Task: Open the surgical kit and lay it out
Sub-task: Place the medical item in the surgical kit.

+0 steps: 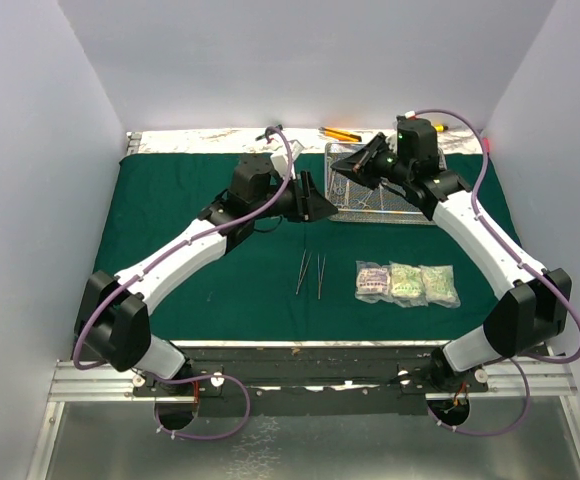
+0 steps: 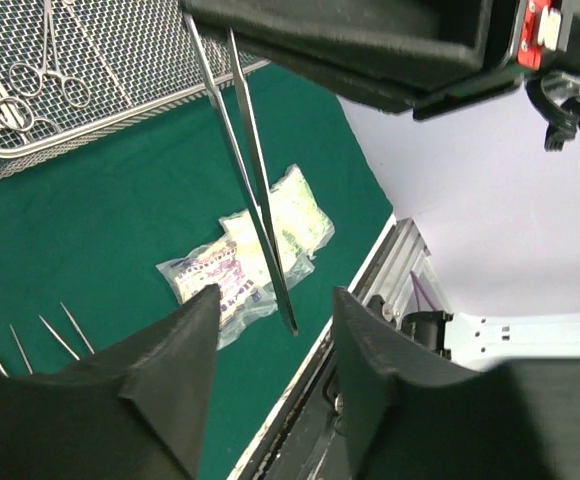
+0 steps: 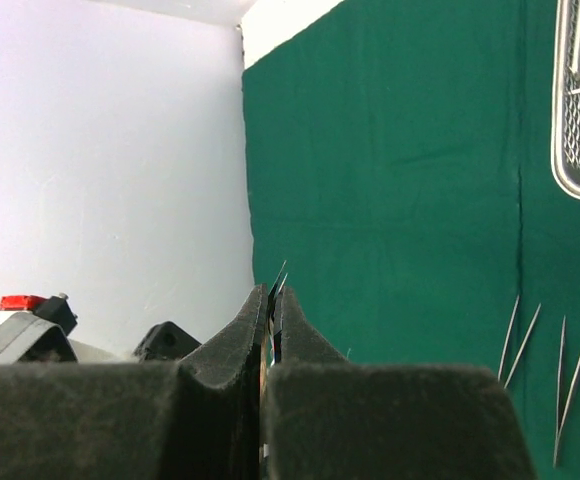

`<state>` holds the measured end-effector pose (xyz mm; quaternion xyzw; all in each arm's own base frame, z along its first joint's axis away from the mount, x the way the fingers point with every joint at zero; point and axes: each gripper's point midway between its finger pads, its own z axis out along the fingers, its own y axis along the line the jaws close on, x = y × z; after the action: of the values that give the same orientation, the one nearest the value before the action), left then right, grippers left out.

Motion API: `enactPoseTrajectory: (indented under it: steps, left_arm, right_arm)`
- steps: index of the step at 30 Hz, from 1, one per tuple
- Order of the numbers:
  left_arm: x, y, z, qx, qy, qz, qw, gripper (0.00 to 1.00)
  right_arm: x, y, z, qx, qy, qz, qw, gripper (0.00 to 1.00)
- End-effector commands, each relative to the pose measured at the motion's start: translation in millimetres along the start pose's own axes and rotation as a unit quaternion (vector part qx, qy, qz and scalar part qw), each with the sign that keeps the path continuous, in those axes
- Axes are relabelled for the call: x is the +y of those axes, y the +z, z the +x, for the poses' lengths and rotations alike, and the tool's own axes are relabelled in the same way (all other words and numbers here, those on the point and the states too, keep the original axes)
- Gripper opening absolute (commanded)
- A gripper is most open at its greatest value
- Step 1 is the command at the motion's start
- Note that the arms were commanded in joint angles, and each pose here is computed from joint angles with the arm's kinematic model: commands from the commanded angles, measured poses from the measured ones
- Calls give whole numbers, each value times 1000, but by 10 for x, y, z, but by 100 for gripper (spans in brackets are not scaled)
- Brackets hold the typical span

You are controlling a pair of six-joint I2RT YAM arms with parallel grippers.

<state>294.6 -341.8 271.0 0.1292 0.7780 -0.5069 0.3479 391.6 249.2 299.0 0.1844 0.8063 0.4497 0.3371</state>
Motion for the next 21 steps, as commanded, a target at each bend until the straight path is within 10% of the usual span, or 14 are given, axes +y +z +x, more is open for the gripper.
enactPoseTrajectory:
  steps: [1,9,14,21]
  left_arm:
    - [-44,104,-128,-22,-8,-1,1000,42]
    - [-48,121,-64,-9,-12,5,1000,0]
    - [-205,79,-95,7,-11,40,999,0]
    - [-535,-81,-299,26,-45,107,993,0]
  right_arm:
    - [-33,-69,162,31,14,17,999,1]
    - [-9,-75,216,45,10,6,999,6]
    - [71,-199,170,27,-38,-12,999,58]
    - [350,-583,89,-45,-116,-103,987,74]
